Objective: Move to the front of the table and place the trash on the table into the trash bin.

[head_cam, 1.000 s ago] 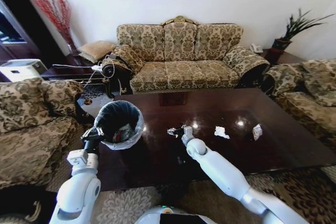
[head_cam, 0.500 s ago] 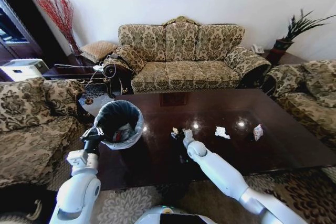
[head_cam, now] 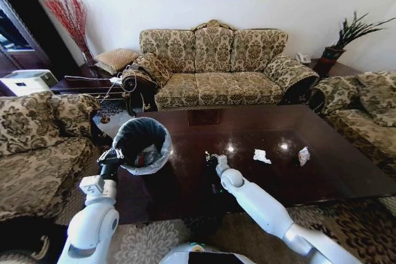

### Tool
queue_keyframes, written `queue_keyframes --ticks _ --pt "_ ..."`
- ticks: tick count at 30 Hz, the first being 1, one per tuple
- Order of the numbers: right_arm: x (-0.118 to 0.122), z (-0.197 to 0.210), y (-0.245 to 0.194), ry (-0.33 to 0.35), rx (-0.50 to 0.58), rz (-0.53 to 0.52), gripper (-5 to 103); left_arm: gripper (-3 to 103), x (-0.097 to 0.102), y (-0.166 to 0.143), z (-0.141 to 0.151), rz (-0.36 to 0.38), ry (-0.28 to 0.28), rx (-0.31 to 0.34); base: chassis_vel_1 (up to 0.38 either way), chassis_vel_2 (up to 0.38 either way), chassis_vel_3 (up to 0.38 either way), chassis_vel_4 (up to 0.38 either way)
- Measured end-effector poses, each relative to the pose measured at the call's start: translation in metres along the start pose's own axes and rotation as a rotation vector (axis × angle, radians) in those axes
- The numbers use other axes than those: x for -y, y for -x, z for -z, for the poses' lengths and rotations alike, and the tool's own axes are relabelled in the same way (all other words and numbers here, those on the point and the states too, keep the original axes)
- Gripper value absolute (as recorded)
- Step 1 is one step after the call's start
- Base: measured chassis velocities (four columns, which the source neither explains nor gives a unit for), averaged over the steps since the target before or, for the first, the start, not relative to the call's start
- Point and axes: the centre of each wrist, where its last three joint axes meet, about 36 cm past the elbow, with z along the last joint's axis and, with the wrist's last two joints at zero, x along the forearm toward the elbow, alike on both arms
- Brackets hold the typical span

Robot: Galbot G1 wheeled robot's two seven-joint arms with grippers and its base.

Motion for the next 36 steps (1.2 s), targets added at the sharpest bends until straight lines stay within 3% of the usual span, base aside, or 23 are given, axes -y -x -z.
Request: queue_keyframes --ticks 6,10,11,15,17,18,20,22,23,27,29,31,34,36 --pt "0.002 0.032 -0.013 -0.039 0.114 -0.024 0 3 0.000 0.000 0.000 -0.013 -0.005 -0.001 0.000 0.000 0.000 0.000" --pt "0.009 0.121 -0.051 -0.070 0.344 0.054 0 3 0.002 -0.002 -0.002 -0.048 -0.010 -0.012 0.000 0.000 0.000 0.000" --pt "0.009 0.121 -0.051 -0.070 0.344 0.054 0 3 0.002 -0.002 -0.002 -0.048 -0.010 -0.012 0.000 0.000 0.000 0.000" --pt "-0.010 0.229 -0.117 -0.085 0.564 0.284 0 3 0.005 0.000 -0.008 -0.088 -0.010 -0.026 0.000 0.000 0.000 0.000" --pt "-0.013 0.237 -0.122 -0.088 0.575 0.307 0 3 0.005 0.000 -0.008 -0.092 -0.010 -0.026 0.000 0.000 0.000 0.000" --pt "-0.028 0.265 -0.139 -0.097 0.607 0.391 0 3 0.006 0.001 -0.009 -0.103 -0.011 -0.025 0.000 0.000 0.000 0.000" --pt "-0.056 0.287 -0.152 -0.101 0.617 0.501 0 3 0.007 0.003 -0.010 -0.113 -0.014 -0.026 0.000 0.000 0.000 0.000" --pt "-0.060 0.288 -0.153 -0.102 0.616 0.514 0 3 0.007 0.003 -0.010 -0.115 -0.015 -0.026 0.000 0.000 0.000 0.000" --pt "-0.084 0.291 -0.156 -0.109 0.590 0.586 0 3 0.007 0.004 -0.010 -0.121 -0.015 -0.025 0.000 0.000 0.000 0.000" --pt "-0.112 0.278 -0.152 -0.153 0.507 0.645 -3 3 0.006 0.007 -0.009 -0.122 -0.023 -0.017 0.000 0.000 0.000 0.000" --pt "-0.119 0.267 -0.147 -0.182 0.471 0.649 7 3 0.006 0.008 -0.008 -0.121 -0.027 -0.015 0.000 0.000 0.000 0.000" --pt "-0.121 0.264 -0.146 -0.189 0.463 0.651 7 3 0.006 0.009 -0.008 -0.121 -0.028 -0.016 0.000 0.000 0.000 0.000" --pt "-0.129 0.249 -0.139 -0.217 0.420 0.654 22 3 0.007 0.011 -0.009 -0.120 -0.033 -0.014 0.000 0.000 0.000 0.000" --pt "-0.130 0.248 -0.136 -0.218 0.416 0.649 27 3 0.007 0.012 -0.008 -0.120 -0.034 -0.012 0.000 0.000 0.000 0.000"
